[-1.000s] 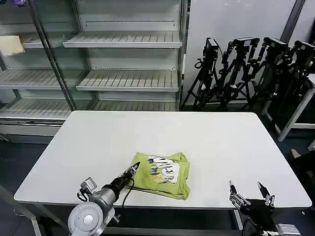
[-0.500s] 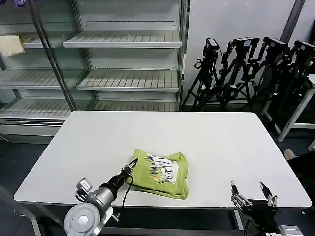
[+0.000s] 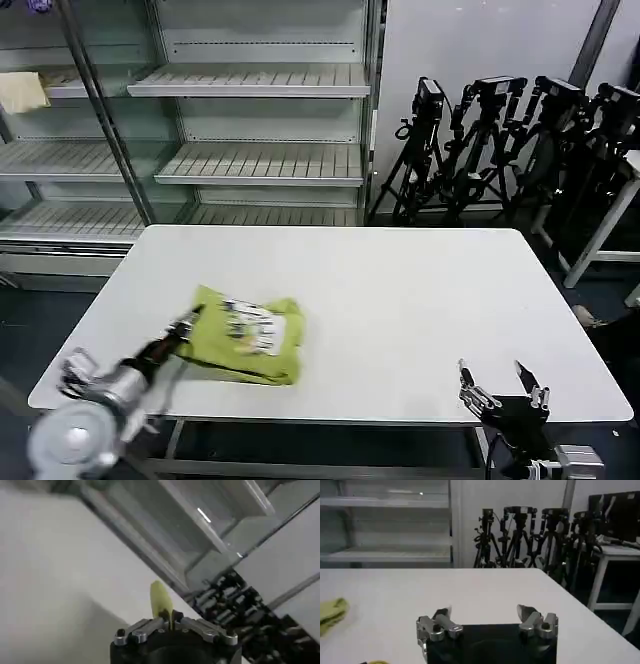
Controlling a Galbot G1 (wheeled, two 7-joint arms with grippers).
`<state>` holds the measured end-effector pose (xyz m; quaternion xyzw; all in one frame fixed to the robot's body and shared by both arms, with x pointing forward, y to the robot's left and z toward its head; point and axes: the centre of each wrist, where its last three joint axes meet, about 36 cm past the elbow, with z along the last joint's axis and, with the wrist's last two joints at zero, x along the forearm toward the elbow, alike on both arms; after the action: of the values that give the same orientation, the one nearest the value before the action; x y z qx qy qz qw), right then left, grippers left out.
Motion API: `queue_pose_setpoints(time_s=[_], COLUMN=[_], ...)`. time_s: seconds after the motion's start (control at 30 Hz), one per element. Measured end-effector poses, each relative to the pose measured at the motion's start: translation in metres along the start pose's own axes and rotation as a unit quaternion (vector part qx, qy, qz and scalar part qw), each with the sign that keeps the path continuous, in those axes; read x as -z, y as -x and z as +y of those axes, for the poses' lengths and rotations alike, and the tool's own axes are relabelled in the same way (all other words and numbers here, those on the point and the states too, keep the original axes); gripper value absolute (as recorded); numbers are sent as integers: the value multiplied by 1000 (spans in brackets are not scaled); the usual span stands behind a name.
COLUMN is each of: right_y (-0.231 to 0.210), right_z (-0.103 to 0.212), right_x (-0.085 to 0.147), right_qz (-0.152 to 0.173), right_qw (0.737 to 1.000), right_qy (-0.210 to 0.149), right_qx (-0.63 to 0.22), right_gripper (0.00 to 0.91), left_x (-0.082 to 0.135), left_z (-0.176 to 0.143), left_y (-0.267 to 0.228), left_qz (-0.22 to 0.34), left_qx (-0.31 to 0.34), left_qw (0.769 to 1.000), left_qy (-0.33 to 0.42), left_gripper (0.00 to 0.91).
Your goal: Fold and organize the clothes.
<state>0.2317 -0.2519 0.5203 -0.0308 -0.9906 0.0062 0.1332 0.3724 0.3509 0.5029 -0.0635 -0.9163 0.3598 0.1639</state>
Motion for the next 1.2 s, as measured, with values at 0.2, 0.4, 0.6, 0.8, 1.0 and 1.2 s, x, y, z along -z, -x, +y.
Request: queue_pose_setpoints(time_s=[0.2, 0.4, 0.6, 0.8, 1.0, 1.2], right_y=[9, 13, 14, 11, 7, 8], right_z=[4, 8, 11, 12, 13, 16], right_x=[0, -3, -9, -14, -19, -23], right_qz=[-10, -12, -9, -8, -5, -2], right_qw=[1000, 1000, 1000, 1000, 1000, 1000], right_qy=[10, 16, 16, 13, 13, 16], right_qx=[8, 13, 11, 2, -8, -14], right_gripper=[907, 907, 907, 907, 907, 907], left_x=[67, 69, 12, -65, -121, -158], left_z=[-13, -47, -58, -70, -106, -141], left_y=[-31, -44, -22, 21, 59, 92], left_qz=[-39, -46, -14, 40, 75, 95], left_qx=[18, 8, 11, -1, -41, -74], left_qw=[995, 985, 980, 983, 983, 979], left_qy=[94, 165, 197, 182, 166, 166], left_gripper=[50, 50, 50, 50, 50, 60])
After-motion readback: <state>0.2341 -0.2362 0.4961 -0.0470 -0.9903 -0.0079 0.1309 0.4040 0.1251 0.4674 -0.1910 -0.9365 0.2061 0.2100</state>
